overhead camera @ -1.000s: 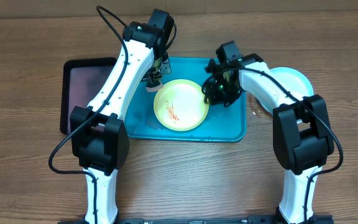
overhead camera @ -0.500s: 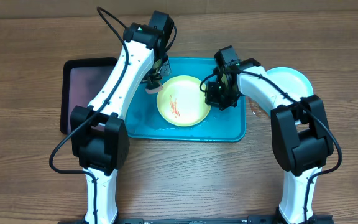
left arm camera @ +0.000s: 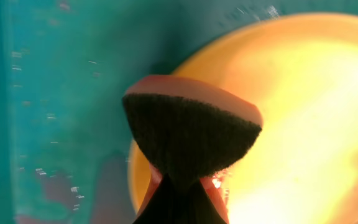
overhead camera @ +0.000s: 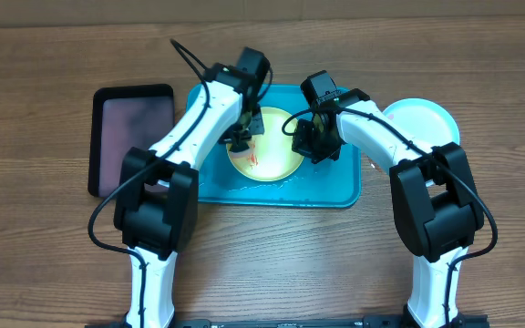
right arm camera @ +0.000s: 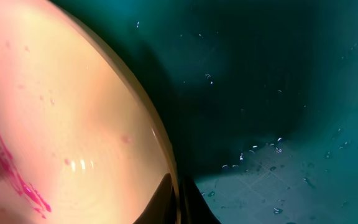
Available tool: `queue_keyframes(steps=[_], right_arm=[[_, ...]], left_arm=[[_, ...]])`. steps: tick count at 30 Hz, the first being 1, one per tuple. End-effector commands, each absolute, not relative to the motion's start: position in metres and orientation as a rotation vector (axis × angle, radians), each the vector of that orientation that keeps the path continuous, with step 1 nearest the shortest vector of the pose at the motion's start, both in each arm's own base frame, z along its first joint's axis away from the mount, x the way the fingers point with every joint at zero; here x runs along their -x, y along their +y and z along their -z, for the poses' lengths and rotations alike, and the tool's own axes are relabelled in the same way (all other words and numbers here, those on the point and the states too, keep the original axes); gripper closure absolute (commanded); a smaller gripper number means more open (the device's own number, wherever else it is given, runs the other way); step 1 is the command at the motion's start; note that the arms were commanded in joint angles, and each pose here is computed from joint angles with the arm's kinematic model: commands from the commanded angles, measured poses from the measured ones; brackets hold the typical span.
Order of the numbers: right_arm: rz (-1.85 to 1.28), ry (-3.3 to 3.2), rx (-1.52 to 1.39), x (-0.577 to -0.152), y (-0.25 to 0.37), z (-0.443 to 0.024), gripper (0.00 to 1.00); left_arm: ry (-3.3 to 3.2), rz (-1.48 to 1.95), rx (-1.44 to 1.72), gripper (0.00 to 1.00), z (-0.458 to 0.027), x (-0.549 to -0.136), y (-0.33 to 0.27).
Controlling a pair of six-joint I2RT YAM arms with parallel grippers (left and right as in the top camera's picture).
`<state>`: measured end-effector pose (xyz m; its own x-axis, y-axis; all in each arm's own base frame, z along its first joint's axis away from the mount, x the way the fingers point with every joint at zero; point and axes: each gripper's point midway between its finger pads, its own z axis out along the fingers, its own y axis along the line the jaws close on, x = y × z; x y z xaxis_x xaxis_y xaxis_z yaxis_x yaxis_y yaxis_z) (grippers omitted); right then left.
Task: Clean dirty plates on tray and stack at the side
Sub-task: 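Lower the sponge in the left gripper onto the yellow plate and scrub, then scrub the yellow plate with the left sponge while right gripper holds it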
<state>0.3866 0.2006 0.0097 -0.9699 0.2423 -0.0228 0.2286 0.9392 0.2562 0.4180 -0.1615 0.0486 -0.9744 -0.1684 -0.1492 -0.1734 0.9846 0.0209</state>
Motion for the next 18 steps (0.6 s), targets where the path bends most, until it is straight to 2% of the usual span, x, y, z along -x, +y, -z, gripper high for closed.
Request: queue_keyframes(steps=[1,11,18], right_arm=[[-0.346,3.031,-0.381,-0.385,0.198,-0.01,0.96],[-0.345,3.033,-0.382,-0.385,0.198,-0.01,0.96],[-0.345,3.033,-0.382,-0.385,0.198,-0.01,0.96]], left_arm=[[2.989,-0.049,0.228,0.96,-0.038,-0.415,-0.164],[3.041,-0.059,0.005,0.96,-0.015,-0.401,-0.165],[3.024,0.415,-0.489,0.96,-0.021,-0.385,-0.227]])
